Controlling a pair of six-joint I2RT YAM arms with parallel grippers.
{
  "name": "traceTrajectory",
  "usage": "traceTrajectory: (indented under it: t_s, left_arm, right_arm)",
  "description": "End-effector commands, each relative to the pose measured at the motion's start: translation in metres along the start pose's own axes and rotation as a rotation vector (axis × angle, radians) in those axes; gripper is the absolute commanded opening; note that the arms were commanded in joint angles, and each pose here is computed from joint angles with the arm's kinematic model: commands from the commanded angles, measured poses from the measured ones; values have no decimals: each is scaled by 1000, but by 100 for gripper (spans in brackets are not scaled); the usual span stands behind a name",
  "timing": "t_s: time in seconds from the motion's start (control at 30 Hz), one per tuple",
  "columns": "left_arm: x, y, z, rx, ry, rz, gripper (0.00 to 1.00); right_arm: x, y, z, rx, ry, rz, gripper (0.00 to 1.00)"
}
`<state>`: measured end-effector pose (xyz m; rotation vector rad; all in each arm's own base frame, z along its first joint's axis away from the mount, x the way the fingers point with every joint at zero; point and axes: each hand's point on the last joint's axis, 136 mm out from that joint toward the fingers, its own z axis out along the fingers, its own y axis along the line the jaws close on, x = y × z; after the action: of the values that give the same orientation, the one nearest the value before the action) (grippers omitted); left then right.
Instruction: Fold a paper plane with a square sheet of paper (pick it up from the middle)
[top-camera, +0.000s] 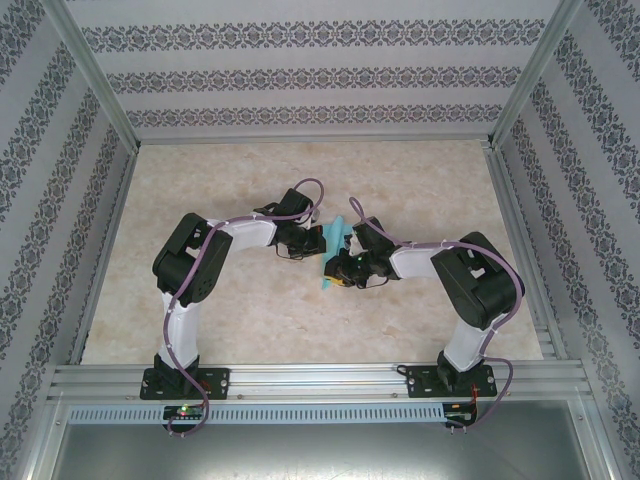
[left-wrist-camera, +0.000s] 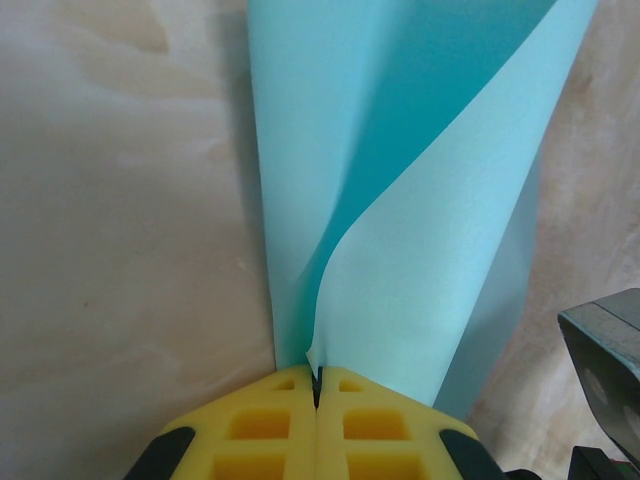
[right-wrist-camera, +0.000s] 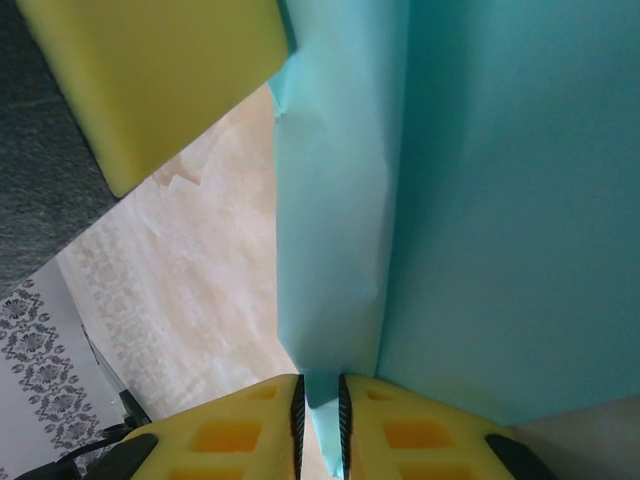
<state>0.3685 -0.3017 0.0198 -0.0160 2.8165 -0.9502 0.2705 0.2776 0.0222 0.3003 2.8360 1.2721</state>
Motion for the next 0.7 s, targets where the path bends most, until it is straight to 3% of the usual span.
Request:
traceTrajectory:
  t_s: [0.0,0.33,0.67]
  left_arm:
    - [30,53,23,-142,90,-55,0]
    - [27,48,20,-128,81,-51,0]
    - [5,18,-6,-85,19,-5,0]
  right_arm:
    - [-4,11,7,-18,-1,-33,19]
    - [2,-11,11,67,24,-13,14]
    - [10,-33,11,161,43,-9,11]
